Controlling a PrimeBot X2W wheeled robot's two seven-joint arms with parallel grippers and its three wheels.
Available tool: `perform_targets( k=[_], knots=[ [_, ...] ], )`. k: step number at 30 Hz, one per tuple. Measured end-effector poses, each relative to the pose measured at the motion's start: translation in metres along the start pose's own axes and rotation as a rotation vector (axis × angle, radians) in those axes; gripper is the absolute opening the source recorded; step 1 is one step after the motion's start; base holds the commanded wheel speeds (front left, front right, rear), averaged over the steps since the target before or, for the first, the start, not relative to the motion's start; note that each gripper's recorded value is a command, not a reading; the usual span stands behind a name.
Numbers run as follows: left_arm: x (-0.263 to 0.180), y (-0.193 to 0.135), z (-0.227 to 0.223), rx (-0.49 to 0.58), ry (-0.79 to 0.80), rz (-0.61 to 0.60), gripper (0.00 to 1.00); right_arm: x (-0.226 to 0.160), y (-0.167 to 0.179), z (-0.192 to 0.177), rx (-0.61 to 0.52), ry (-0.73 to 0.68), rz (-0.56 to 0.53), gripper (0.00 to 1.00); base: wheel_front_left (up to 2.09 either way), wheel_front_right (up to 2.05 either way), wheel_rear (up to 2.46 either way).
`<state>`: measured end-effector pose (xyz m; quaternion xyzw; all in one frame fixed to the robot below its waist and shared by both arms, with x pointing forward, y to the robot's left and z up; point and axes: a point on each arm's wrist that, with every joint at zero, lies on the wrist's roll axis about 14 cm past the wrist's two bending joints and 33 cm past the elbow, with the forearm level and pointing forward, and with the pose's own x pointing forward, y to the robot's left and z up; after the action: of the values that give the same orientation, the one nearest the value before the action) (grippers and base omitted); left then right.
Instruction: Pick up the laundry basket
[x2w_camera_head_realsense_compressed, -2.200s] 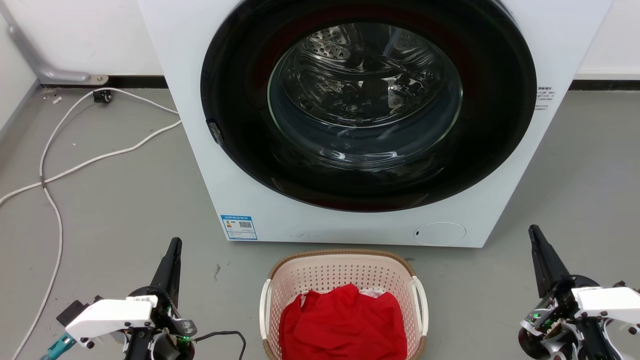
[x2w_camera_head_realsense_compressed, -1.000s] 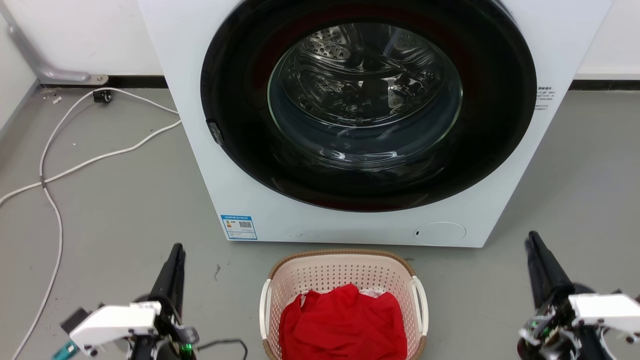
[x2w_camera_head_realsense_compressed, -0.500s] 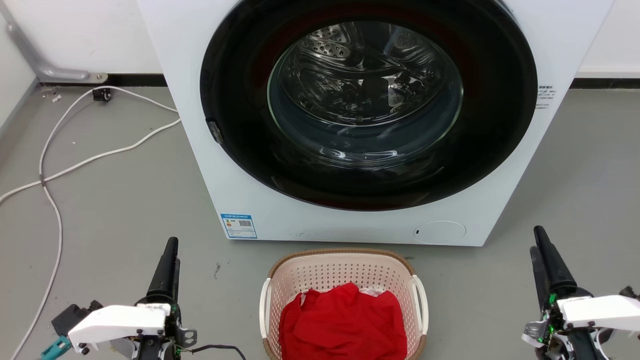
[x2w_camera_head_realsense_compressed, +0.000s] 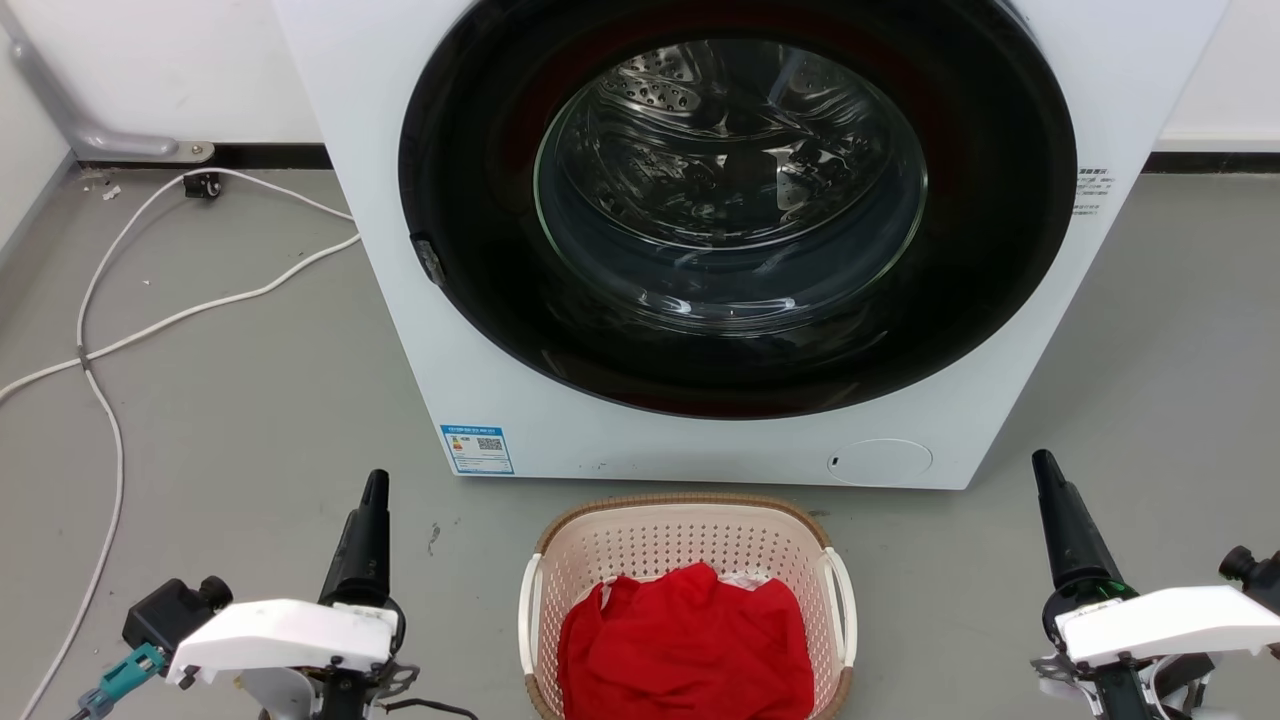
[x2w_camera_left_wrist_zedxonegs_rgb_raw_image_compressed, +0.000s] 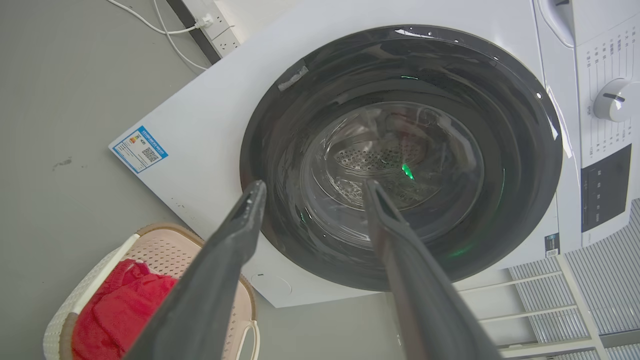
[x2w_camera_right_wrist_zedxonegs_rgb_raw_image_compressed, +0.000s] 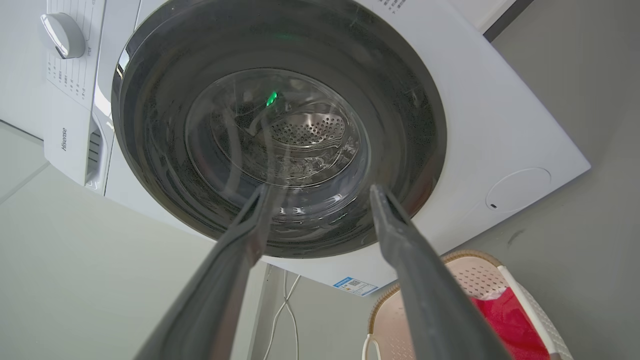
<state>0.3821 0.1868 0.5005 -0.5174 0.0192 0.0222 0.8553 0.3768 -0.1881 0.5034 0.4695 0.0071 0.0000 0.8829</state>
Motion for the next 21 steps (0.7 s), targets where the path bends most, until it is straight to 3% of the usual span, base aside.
perform_targets(
  k=[21],
  knots=[
    [-0.0063,-0.0082,-0.0011,0.295,-0.038,-0.018,1.00,-0.0071,0.0091,0.0010,-0.354,-0.025,0.039,1.00,0.00,0.00,0.00]
  ],
)
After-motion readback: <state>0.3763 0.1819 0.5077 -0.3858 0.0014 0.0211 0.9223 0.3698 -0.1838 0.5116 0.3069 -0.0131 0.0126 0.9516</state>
